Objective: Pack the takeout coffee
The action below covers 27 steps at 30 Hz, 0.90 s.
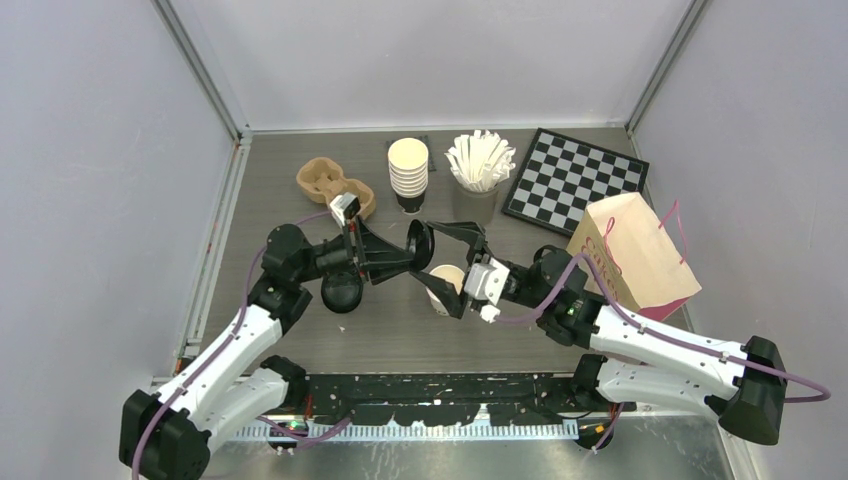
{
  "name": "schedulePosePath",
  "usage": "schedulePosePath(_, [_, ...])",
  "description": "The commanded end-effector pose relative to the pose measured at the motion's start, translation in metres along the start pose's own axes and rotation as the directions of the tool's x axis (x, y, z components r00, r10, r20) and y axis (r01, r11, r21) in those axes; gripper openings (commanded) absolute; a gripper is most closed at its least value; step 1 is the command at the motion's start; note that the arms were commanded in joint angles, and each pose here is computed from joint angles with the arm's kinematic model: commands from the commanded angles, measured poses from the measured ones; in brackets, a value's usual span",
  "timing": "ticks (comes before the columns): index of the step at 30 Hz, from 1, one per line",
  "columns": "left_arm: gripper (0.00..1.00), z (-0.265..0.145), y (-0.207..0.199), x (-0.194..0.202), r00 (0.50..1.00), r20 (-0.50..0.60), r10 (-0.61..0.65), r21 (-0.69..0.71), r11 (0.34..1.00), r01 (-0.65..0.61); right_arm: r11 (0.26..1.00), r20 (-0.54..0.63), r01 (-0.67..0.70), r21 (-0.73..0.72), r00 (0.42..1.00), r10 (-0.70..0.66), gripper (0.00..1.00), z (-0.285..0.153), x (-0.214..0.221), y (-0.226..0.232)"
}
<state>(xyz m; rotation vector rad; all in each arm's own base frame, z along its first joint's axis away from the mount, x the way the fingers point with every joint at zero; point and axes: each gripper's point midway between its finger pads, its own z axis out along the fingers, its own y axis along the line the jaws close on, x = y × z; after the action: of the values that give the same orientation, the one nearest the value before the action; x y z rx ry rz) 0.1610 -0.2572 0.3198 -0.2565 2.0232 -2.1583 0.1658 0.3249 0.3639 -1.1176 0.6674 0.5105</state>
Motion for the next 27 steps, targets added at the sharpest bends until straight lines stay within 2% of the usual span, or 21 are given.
schedulePosePath(1, [0.39,-0.001,-0.002,-0.003,0.991,0.042,0.126,-0.05,0.991,-0.124,0.993,-0.023,-0.053,0.102,0.998,0.056,0.82,-0.005,-0.004,-0.02])
schedulePosePath(5, [0.48,-0.009,0.031,-0.014,0.971,0.063,0.232,-0.261,0.943,-0.209,0.962,-0.127,-0.186,0.198,0.969,0.213,0.82,-0.019,0.014,-0.027])
schedulePosePath(7, [0.51,-0.019,0.052,-0.02,0.959,0.063,0.278,-0.396,0.889,-0.231,0.911,-0.207,-0.273,0.308,0.916,0.344,0.82,-0.031,0.026,-0.037])
schedulePosePath(10, [0.53,-0.037,0.078,-0.039,0.92,0.066,0.386,-0.573,0.77,-0.282,0.761,-0.278,-0.357,0.541,0.778,0.563,0.8,-0.053,0.046,-0.057])
schedulePosePath(11, [0.53,-0.042,0.083,-0.044,0.909,0.062,0.412,-0.613,0.734,-0.291,0.73,-0.346,-0.345,0.59,0.709,0.615,0.8,-0.066,0.059,-0.052])
schedulePosePath(14, [0.54,-0.05,0.093,-0.055,0.886,0.042,0.463,-0.679,0.663,-0.315,0.658,-0.425,-0.317,0.684,0.56,0.711,0.8,-0.09,0.073,-0.045])
schedulePosePath(19, [0.55,-0.047,0.109,-0.066,0.884,0.013,0.468,-0.705,0.631,-0.324,0.642,-0.554,-0.291,0.71,0.333,0.763,0.8,-0.111,0.082,-0.021])
schedulePosePath(23, [0.53,-0.041,0.122,-0.073,0.891,0.03,0.453,-0.711,0.636,-0.299,0.689,-0.68,-0.297,0.661,0.152,0.717,0.8,-0.116,0.084,0.0])
schedulePosePath(27, [0.52,-0.051,0.132,-0.082,0.878,0.065,0.473,-0.758,0.596,-0.265,0.723,-0.767,-0.32,0.612,-0.018,0.642,0.8,-0.123,0.092,0.017])
